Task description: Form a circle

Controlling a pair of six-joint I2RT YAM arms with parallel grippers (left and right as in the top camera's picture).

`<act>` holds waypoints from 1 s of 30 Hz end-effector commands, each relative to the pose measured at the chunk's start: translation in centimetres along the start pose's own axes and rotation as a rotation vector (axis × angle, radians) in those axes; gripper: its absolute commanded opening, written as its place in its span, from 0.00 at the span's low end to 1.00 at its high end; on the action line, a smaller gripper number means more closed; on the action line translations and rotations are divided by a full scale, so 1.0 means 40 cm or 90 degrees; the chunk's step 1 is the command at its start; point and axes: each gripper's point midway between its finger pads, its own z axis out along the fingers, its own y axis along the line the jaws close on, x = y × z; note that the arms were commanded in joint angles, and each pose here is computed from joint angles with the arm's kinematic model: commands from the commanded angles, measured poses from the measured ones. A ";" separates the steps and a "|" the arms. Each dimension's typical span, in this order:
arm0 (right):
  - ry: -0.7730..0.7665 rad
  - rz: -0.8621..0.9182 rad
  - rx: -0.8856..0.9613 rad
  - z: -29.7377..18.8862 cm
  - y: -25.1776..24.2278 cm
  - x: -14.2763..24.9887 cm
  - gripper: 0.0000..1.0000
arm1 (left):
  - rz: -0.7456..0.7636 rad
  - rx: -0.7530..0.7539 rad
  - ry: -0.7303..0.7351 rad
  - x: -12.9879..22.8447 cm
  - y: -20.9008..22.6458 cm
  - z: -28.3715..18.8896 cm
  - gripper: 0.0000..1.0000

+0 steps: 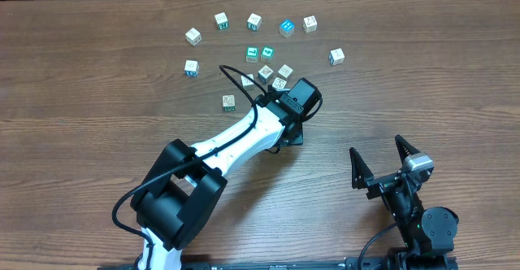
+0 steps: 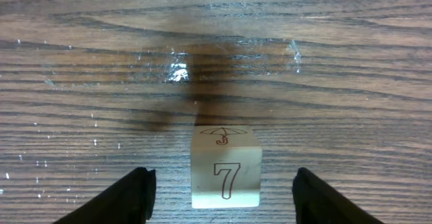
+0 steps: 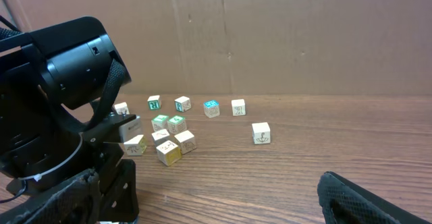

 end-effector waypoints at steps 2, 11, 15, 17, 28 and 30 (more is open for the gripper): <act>-0.004 -0.004 0.006 0.000 -0.005 0.003 1.00 | 0.035 0.005 -0.008 -0.006 -0.005 -0.013 0.67; -0.004 -0.004 0.006 0.000 -0.005 0.003 1.00 | 0.108 0.033 -0.069 -0.147 -0.017 -0.137 0.72; -0.004 -0.004 0.006 0.000 -0.005 0.003 1.00 | 0.152 0.056 -0.133 -0.263 -0.029 -0.271 0.77; -0.004 -0.004 0.006 0.000 -0.005 0.003 1.00 | 0.139 0.068 -0.173 -0.327 -0.020 -0.357 0.77; -0.004 -0.004 0.006 0.000 -0.005 0.003 1.00 | 0.044 0.128 -0.415 -0.611 0.065 -0.606 0.84; -0.004 -0.004 0.006 0.000 -0.005 0.003 1.00 | 0.037 0.129 -0.426 -0.630 0.073 -0.603 0.85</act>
